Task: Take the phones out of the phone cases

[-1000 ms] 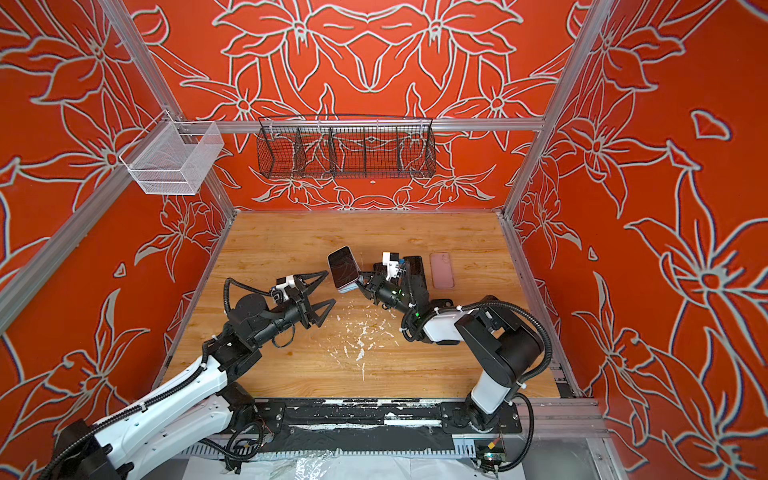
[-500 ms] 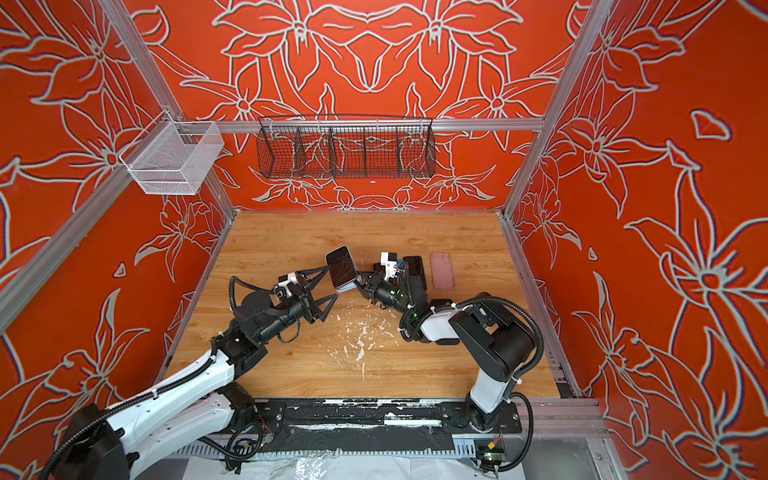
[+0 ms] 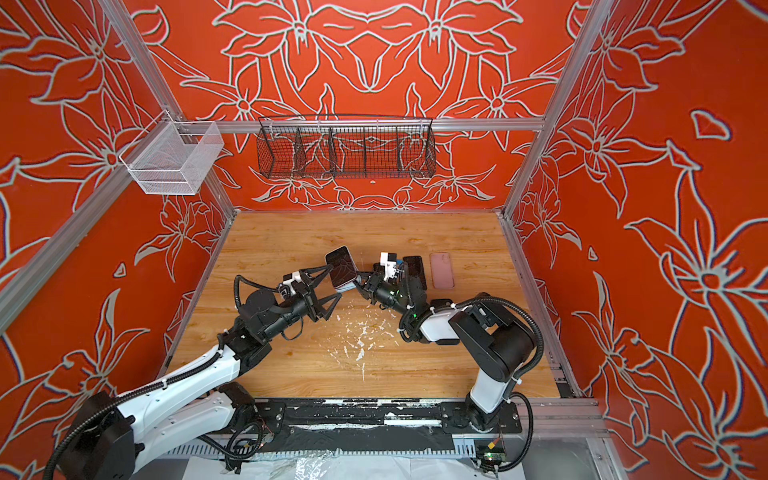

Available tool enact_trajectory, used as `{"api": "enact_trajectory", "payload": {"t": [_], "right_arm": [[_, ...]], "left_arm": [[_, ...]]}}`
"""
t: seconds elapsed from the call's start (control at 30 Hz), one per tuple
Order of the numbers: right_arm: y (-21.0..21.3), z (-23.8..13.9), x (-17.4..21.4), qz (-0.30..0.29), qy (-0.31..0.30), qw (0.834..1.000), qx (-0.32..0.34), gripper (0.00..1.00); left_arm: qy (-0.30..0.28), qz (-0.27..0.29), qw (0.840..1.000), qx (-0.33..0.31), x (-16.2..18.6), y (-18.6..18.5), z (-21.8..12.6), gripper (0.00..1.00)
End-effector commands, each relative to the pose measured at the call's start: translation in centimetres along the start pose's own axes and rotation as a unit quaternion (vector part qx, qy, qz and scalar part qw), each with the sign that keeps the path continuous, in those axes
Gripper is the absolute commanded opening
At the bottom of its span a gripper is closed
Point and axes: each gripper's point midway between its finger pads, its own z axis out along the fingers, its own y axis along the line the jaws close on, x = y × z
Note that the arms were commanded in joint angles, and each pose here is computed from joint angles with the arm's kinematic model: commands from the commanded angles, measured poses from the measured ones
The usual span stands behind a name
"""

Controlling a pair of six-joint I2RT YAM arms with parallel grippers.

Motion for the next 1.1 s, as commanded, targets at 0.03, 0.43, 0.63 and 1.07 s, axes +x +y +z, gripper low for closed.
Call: {"api": "enact_trajectory", "payload": {"t": [0.03,0.43,0.63,1.07], "right_arm": [[3.8,0.2,0.4,-0.026,0.008,0.998,-0.058,0.04],[3.7,-0.1,0.7,-0.027,0.01,0.998,-0.056,0.04],[4.0,-0.3,1.1,-0.03,0.013,0.998,-0.056,0.04],[4.3,-0.4,1.9,-0.035,0.02,0.998,-0.057,0.03]], "left_arm": [[0.02,0.0,0.999,0.025,1.2,-1.9,-0.5,0.99],[0.004,0.003,1.0,0.023,0.7,-1.5,-1.2,0.97],[0.003,0.005,1.0,0.018,0.5,-1.1,-0.7,0.97],[-0.01,0.013,1.0,0.004,-0.1,-0.2,-0.3,0.82]]}}
